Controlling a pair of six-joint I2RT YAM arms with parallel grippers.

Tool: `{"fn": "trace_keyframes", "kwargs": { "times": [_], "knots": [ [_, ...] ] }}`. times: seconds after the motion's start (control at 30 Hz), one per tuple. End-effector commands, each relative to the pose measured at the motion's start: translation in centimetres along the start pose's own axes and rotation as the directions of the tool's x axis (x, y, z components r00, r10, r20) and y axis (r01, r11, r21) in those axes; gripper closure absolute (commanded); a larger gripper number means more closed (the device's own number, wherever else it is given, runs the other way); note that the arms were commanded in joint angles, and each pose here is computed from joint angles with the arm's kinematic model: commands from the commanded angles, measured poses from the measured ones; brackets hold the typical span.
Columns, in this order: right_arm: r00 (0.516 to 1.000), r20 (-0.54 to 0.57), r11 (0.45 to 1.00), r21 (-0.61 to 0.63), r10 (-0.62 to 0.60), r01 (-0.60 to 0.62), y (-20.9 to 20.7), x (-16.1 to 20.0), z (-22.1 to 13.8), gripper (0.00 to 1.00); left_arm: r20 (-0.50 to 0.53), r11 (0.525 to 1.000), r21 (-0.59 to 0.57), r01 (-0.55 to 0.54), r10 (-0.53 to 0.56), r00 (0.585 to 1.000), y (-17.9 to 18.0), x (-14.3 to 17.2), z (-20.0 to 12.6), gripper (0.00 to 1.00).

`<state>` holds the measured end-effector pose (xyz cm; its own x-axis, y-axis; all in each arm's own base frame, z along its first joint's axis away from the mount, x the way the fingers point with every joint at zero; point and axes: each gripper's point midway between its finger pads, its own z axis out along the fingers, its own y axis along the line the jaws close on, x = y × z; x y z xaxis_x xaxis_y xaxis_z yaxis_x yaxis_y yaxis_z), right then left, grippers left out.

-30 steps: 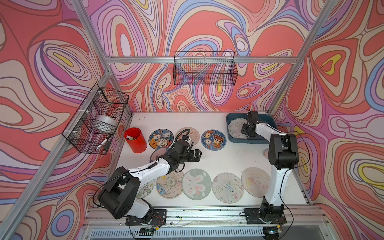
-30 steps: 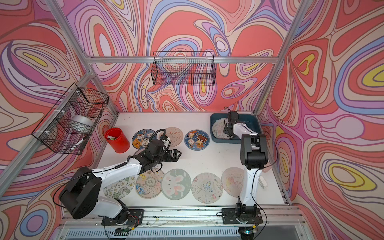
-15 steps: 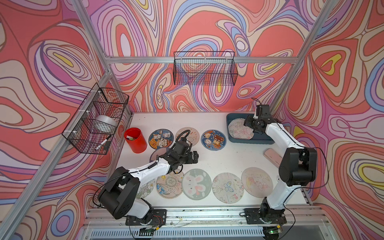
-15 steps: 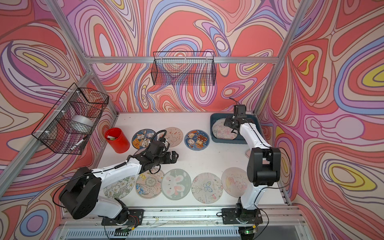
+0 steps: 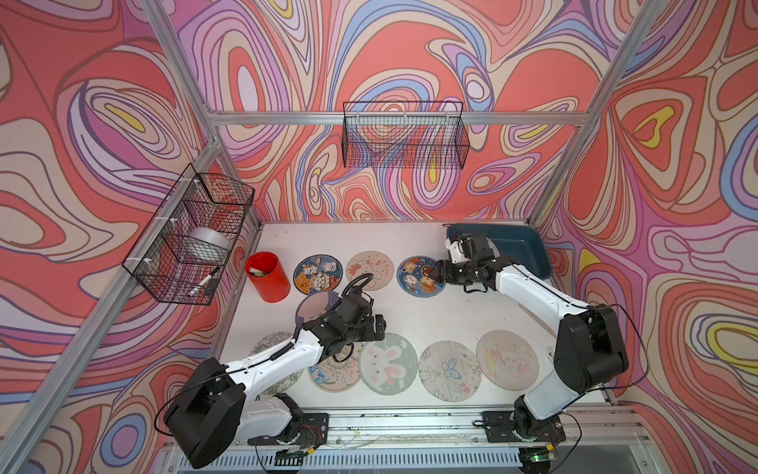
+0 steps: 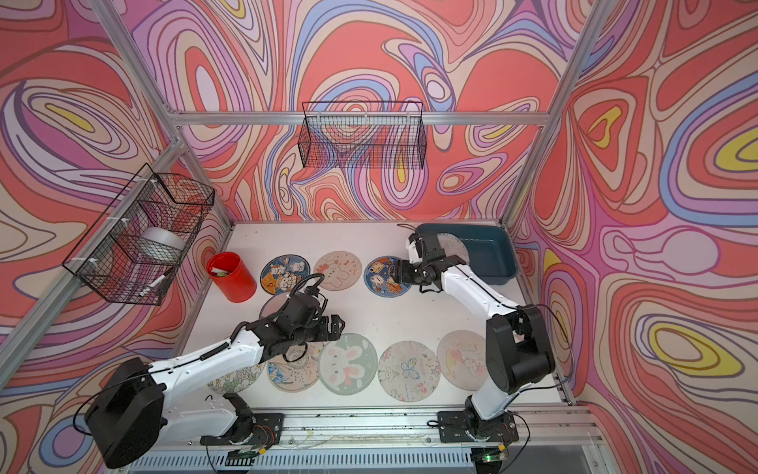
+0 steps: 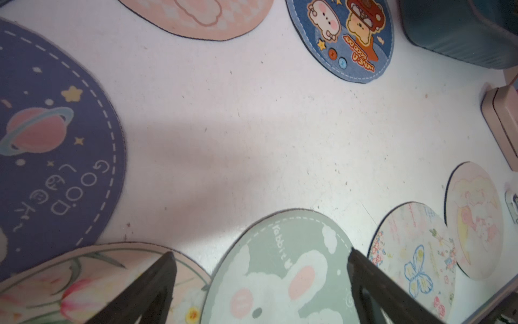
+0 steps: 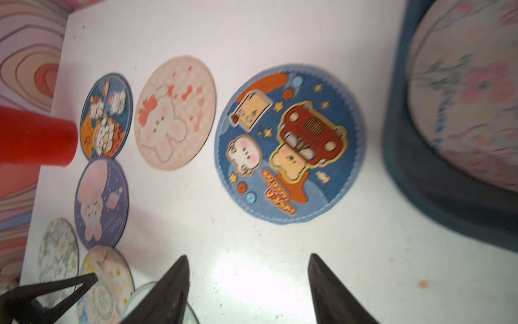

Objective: Put the coasters into the storage box
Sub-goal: Pick up the coaster from the center of the board.

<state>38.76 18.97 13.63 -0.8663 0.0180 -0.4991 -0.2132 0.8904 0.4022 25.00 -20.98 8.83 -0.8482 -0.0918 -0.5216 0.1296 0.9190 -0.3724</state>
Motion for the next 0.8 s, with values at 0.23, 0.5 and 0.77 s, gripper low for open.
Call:
{"fn": "trace_keyframes", "kwargs": {
  "times": [0.23, 0.5, 0.77],
  "knots": [
    [0.988, -0.156, 0.994, -0.112, 0.0, -0.017, 3.3, 6.9, 2.6, 0.32, -0.062, 0.988, -0.134, -0.071, 0.063, 0.996, 2.2, 4.9, -1.5, 0.04],
    [0.971, -0.237, 0.992, -0.128, -0.045, 0.015, 5.2, 11.5, 4.0, 0.34, -0.064, 0.983, -0.155, -0.097, 0.088, 0.994, 2.1, 6.7, -1.7, 0.04],
    [0.95, -0.306, 0.99, -0.14, -0.067, 0.025, 6.2, 15.8, 4.0, 0.36, -0.097, 0.976, -0.175, -0.127, 0.111, 0.989, 2.3, 8.4, -1.7, 0.04]
  ]
}}
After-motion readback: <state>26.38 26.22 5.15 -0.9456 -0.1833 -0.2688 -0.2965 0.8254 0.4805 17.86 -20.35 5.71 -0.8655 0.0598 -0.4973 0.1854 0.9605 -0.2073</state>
